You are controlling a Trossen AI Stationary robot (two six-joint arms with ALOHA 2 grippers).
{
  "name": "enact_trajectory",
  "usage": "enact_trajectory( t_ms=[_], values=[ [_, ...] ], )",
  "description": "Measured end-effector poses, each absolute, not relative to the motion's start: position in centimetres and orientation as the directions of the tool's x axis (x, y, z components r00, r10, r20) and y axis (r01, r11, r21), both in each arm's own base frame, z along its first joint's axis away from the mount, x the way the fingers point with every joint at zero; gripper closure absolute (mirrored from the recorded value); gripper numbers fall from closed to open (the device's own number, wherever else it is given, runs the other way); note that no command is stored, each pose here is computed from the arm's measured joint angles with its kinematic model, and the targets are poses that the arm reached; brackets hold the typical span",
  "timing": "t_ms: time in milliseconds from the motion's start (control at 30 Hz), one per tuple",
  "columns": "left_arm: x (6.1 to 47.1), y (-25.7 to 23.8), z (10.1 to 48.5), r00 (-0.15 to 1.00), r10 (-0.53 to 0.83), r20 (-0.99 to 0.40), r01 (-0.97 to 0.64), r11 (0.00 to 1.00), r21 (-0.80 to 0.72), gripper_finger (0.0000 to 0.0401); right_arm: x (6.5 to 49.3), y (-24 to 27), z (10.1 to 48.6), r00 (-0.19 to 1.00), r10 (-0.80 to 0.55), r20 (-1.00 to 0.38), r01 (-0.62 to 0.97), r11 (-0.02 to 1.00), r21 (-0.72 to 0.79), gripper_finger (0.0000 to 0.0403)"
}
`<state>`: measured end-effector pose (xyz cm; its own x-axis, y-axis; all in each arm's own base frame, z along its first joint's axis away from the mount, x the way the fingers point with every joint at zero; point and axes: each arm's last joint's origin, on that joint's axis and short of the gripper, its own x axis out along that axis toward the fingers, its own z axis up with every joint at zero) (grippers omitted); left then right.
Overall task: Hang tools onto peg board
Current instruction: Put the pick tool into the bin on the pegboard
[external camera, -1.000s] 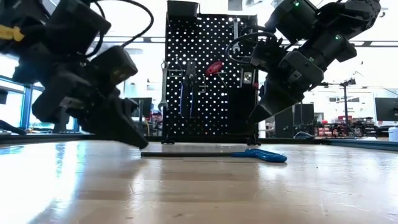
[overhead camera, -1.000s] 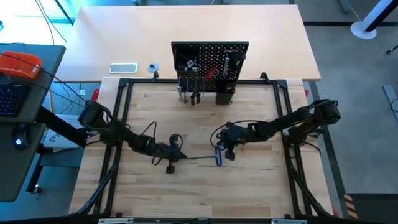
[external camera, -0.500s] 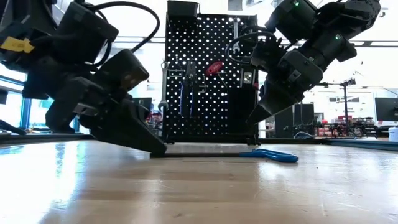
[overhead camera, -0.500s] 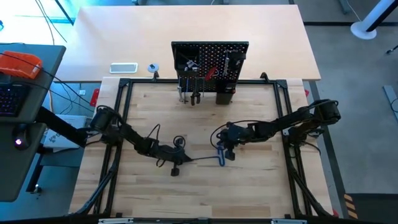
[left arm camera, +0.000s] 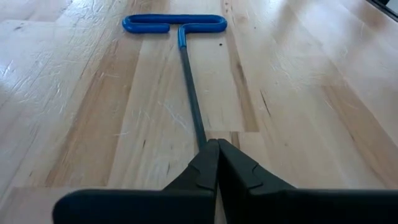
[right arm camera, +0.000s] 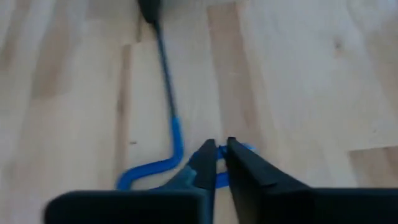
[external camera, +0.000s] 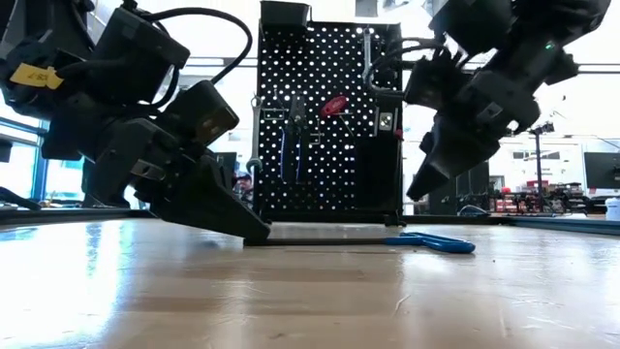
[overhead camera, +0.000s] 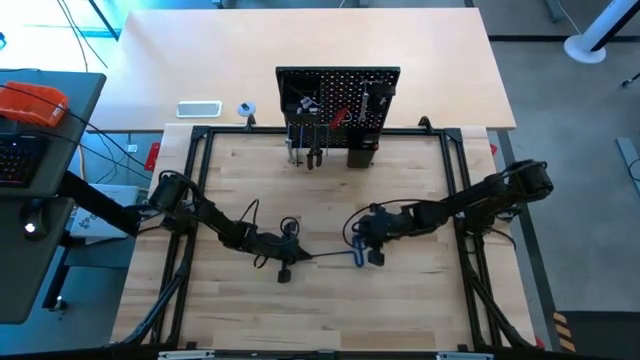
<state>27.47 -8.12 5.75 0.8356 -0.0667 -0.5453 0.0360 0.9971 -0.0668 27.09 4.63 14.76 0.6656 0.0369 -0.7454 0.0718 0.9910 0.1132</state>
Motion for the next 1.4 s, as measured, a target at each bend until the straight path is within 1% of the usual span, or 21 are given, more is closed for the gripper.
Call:
enact_trajectory(
  t_ms=[100,233,333,433,567,667,800,867,1067,1267,1400],
  values=[
    [27.5,-8.1,5.7,0.835,-0.067,-0.545,0.036,0.997,-0.067,0.0401,26.9,5.7,14.8,0.666,0.046,-0.745,0.103,0.983,0.153,0.0323],
    [27.5,-8.1,5.7,0.835,-0.068,-0.546,0.036,0.997,-0.068,0.0401,26.3,6.8,14.3,0.623,0.084,-0.778,0.205,0.942,0.266,0.0245],
    [27.5,-8.1,5.7,0.835,-0.068,-0.546,0.037,0.997,-0.068,0.0401,25.7,7.4,14.0,0.579,0.096,-0.809,0.298,0.900,0.319,0.0214],
    [27.4,-8.1,5.7,0.835,-0.068,-0.546,0.036,0.997,-0.069,0.0401,25.4,7.9,13.6,0.598,0.117,-0.793,0.372,0.835,0.404,0.0207],
    [27.4,-8.1,5.7,0.835,-0.069,-0.546,0.037,0.997,-0.069,0.0401,24.8,7.8,12.6,0.649,0.150,-0.746,0.455,0.709,0.539,0.0206],
    [27.4,-8.1,5.7,0.835,-0.069,-0.546,0.038,0.997,-0.068,0.0401,24.0,7.4,11.7,0.666,0.140,-0.733,0.509,0.633,0.583,0.0206],
    [27.4,-8.1,5.7,0.836,-0.067,-0.545,0.041,0.997,-0.060,0.0401,23.5,7.1,11.4,0.758,0.134,-0.639,0.492,0.525,0.694,0.0206],
    [27.5,-8.1,5.7,0.836,-0.067,-0.544,0.049,0.998,-0.048,0.0401,23.2,6.7,10.9,0.746,0.102,-0.659,0.540,0.486,0.687,0.0206],
    [27.6,-7.8,5.8,0.837,-0.062,-0.543,0.061,0.998,-0.021,0.0401,24.4,6.2,9.6,0.714,0.076,-0.696,0.602,0.442,0.665,0.0206],
    [27.7,-7.8,5.7,0.838,-0.064,-0.541,0.067,0.998,-0.014,0.0401,27.3,6.1,9.4,0.715,0.108,-0.691,0.570,0.481,0.666,0.0206],
    [28.3,-8.0,5.5,0.842,-0.063,-0.535,0.066,0.998,-0.014,0.0401,28.0,5.8,9.8,0.738,0.111,-0.665,0.538,0.498,0.680,0.0206]
  ],
)
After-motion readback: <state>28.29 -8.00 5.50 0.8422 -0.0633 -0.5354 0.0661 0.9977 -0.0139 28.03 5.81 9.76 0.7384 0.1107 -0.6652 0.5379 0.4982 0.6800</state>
